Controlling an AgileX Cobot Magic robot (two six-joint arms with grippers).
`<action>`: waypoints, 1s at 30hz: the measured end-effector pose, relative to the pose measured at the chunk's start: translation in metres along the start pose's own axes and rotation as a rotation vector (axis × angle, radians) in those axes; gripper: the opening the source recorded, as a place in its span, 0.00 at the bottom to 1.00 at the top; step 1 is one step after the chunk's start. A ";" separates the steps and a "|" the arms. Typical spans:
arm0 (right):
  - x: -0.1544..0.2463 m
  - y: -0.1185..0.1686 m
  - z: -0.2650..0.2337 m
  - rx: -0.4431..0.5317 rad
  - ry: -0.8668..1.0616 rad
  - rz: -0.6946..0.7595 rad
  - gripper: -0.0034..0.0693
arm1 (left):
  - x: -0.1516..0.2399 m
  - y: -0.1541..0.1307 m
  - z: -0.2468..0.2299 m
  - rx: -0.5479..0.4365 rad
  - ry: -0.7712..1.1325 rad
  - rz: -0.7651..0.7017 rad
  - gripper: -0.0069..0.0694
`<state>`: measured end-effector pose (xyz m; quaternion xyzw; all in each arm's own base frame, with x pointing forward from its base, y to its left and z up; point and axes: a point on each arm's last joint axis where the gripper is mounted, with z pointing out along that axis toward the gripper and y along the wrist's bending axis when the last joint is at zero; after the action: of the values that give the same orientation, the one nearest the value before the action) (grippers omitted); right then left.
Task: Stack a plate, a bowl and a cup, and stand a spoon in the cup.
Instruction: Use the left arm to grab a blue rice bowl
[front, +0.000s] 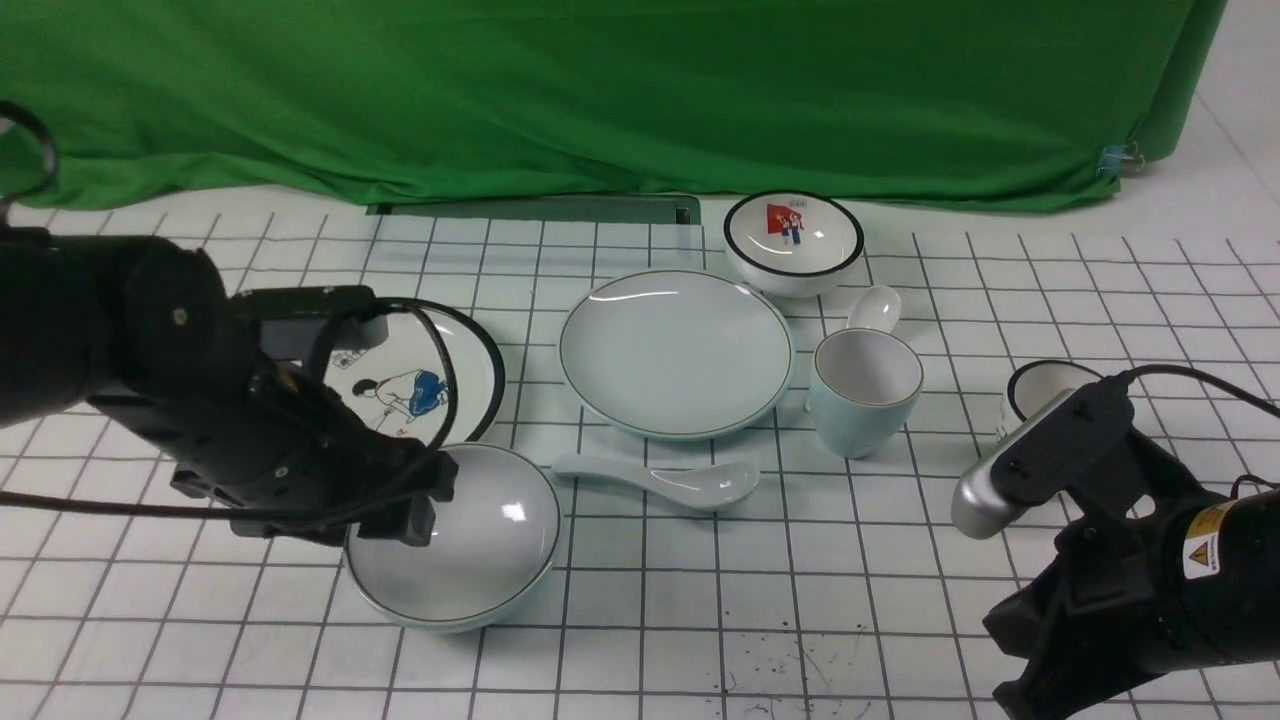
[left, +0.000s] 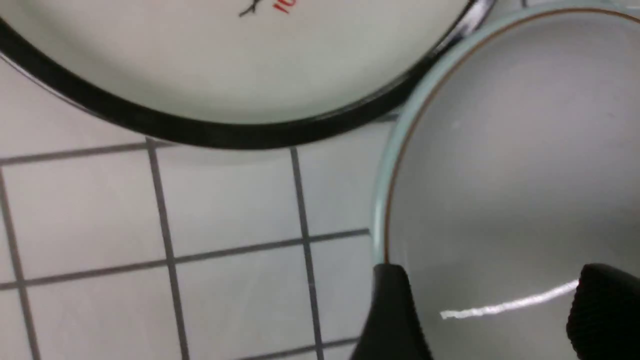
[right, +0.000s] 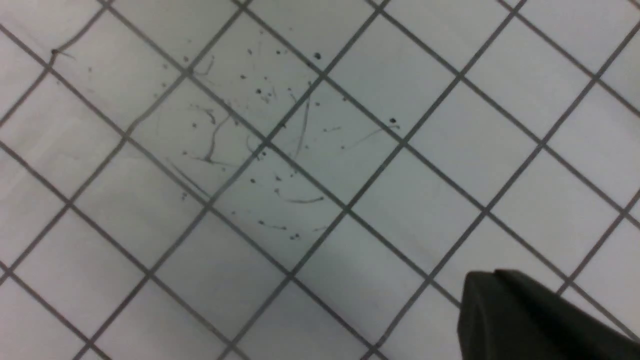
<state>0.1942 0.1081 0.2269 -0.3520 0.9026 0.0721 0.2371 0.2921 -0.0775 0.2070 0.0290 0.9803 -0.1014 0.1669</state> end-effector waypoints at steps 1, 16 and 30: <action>0.000 0.000 0.000 -0.001 0.001 -0.001 0.07 | -0.001 0.001 0.005 -0.013 0.012 -0.002 0.64; -0.001 0.001 0.001 -0.001 -0.003 -0.004 0.08 | -0.008 0.005 0.024 -0.043 0.022 0.005 0.06; -0.001 0.000 0.001 0.003 -0.012 -0.004 0.08 | -0.009 -0.003 0.017 0.039 0.002 0.033 0.58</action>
<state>0.1950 0.1094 0.2271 -0.3529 0.9006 0.0727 0.2432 0.3059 -0.0845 0.1955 0.0483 0.9777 -0.1176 0.1670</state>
